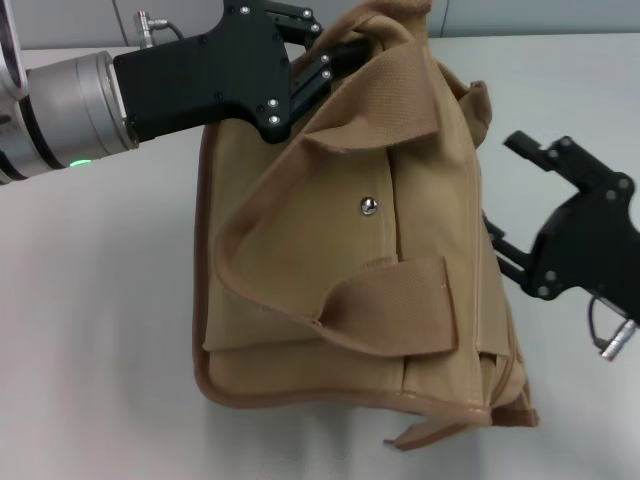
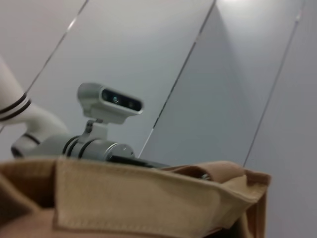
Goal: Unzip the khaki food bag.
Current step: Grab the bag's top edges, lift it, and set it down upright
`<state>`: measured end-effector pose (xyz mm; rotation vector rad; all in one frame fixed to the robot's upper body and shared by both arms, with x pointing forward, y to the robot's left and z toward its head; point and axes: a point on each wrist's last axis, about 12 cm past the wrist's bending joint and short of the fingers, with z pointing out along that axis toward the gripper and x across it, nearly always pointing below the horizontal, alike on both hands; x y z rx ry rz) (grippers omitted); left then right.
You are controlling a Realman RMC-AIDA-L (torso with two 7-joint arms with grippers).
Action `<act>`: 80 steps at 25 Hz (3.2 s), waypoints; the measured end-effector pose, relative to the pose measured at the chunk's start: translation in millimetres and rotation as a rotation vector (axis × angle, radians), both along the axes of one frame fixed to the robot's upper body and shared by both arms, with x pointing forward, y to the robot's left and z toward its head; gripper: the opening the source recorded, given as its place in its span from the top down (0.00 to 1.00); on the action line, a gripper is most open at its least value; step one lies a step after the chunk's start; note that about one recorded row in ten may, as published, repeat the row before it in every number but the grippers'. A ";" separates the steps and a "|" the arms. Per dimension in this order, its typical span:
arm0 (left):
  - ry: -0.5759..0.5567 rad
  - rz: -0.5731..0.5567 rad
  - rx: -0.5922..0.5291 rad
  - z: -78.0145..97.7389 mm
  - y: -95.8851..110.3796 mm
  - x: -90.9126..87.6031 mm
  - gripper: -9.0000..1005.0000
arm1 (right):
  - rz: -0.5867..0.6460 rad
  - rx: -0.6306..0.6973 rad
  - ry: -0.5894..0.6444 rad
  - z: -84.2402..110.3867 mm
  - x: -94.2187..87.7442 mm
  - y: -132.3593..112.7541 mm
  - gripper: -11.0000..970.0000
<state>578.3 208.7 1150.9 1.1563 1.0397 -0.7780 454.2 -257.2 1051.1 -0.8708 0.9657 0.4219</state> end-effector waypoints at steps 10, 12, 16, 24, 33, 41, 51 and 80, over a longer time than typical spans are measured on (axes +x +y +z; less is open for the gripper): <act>0.001 -0.010 0.004 0.0 -2.7 0.2 0.92 | -0.088 -0.105 -0.182 -3.2 8.6 15.9 0.32; 0.003 -0.012 0.003 0.3 -3.2 0.4 0.92 | -0.087 -0.113 -0.199 -2.6 10.5 18.5 0.33; 0.005 -0.011 0.002 0.3 -3.2 0.5 0.92 | -0.090 -0.128 -0.220 -2.6 11.6 21.1 0.35; 0.006 -0.016 0.004 0.8 -4.5 1.0 0.92 | -0.091 -0.163 -0.239 -7.8 5.4 25.0 0.38; 0.005 -0.023 0.007 1.2 -6.1 1.1 0.92 | -0.086 -0.178 -0.269 -5.5 11.9 32.8 0.53; 0.004 -0.024 0.007 1.2 -6.4 1.1 0.92 | -0.077 -0.199 -0.252 -6.7 17.7 36.4 0.57; 0.000 -0.028 0.007 2.6 -7.9 2.1 0.91 | -0.071 -0.191 -0.248 -5.8 18.5 37.1 0.88; -0.012 -0.020 0.032 4.7 -17.0 9.0 0.90 | -0.176 -0.020 -0.146 -12.6 -27.0 10.3 0.90</act>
